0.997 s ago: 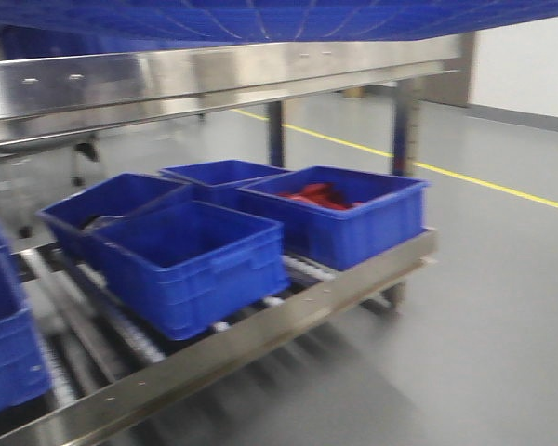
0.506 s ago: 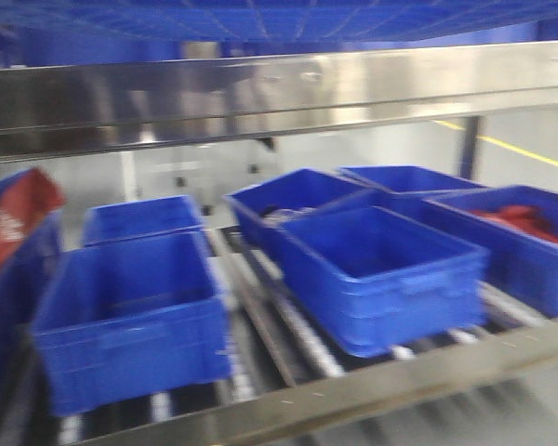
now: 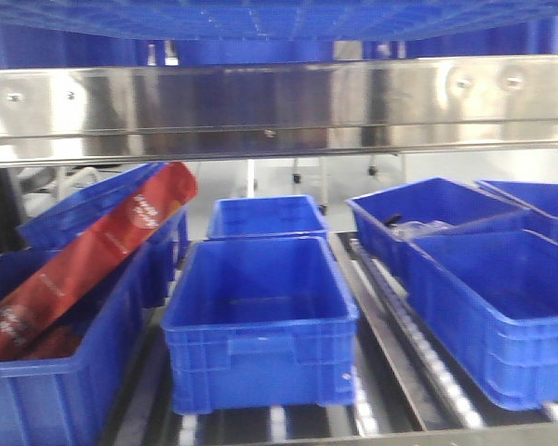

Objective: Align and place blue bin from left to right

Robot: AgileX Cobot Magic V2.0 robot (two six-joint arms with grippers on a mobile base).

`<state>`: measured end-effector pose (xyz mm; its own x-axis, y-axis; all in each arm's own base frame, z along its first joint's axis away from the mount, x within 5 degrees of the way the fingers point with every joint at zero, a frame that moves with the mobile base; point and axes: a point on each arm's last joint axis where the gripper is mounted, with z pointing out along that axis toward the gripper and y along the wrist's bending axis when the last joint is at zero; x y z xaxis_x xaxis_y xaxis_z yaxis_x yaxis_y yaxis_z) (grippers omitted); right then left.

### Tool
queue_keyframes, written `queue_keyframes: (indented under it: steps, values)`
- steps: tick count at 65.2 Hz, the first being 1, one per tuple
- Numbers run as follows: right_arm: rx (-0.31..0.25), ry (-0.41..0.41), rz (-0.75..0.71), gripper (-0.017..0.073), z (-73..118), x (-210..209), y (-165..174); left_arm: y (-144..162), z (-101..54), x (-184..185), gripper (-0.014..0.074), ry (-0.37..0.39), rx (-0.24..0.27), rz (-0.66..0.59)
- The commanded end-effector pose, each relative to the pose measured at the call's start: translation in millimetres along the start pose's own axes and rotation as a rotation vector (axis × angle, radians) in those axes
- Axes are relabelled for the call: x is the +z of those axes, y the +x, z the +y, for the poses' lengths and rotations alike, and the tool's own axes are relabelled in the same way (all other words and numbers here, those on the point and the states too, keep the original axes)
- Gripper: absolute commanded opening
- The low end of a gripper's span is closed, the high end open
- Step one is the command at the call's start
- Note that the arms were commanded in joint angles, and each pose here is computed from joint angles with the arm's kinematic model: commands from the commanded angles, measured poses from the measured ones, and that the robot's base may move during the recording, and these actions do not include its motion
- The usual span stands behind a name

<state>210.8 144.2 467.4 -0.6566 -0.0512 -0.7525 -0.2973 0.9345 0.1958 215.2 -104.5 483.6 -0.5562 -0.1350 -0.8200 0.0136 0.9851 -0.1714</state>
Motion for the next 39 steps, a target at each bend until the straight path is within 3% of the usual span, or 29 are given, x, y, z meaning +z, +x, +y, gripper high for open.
queue_keyframes:
  steps: [1, 39]
  values:
    - [0.001, 0.026, -0.101, -0.0081, -5.0, -9.2, -10.4, -10.2, 2.8, -15.1, -0.0111, 0.02, 0.01, -0.095]
    - [0.001, 0.026, -0.101, -0.0081, -5.0, -9.2, -10.4, -10.2, 2.8, -15.1, -0.0111, 0.02, 0.01, -0.095]
